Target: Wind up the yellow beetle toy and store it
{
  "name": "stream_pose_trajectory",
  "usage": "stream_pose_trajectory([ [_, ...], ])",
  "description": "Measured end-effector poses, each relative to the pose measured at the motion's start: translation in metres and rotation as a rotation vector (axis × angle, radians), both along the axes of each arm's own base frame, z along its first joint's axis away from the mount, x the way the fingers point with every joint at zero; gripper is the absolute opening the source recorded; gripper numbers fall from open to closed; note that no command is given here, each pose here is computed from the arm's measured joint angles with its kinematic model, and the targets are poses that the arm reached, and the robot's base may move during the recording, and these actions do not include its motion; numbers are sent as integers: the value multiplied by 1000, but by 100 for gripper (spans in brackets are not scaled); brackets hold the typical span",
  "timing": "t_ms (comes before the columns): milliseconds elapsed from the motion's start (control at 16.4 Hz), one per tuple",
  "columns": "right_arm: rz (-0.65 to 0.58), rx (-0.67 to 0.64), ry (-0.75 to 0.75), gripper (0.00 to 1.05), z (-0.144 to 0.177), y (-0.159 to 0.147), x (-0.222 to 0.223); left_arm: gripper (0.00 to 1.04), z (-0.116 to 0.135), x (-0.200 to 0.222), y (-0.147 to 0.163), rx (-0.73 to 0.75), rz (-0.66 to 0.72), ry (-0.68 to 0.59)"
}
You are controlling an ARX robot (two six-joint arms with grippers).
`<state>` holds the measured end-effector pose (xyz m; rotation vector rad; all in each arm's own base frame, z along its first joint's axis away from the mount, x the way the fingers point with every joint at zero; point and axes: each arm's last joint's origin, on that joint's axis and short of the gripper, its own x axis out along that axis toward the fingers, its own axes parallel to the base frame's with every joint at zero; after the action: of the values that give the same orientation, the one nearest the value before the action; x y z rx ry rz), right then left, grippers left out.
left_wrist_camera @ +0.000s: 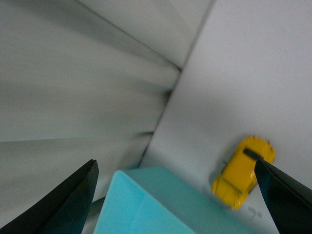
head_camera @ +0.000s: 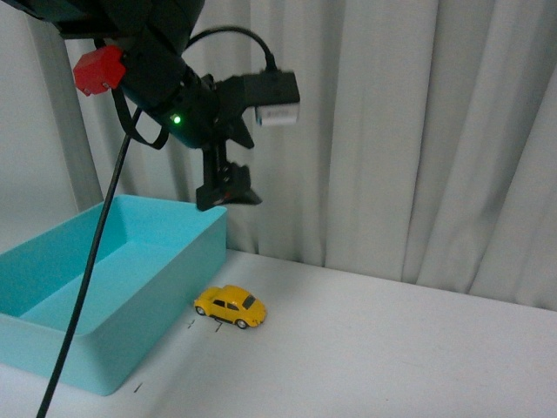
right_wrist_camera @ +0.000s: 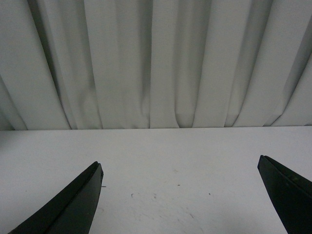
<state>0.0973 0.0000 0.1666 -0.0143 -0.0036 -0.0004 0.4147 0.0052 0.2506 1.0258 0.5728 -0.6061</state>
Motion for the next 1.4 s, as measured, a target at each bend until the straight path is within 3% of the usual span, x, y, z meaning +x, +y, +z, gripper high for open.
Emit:
stream_pose_trajectory([
  [244,0,0,0,98,0,0,0,98,-40,10,4,425,-207,212],
  [305,0,0,0,98,0,0,0,98,-46,13,5,457,-220,242],
  [1098,0,0,0,98,0,0,0,98,-129,37,-7,440,-108,392],
  [1402,0,0,0,98,0,0,0,98,-143,47,-10,430,-133,414],
])
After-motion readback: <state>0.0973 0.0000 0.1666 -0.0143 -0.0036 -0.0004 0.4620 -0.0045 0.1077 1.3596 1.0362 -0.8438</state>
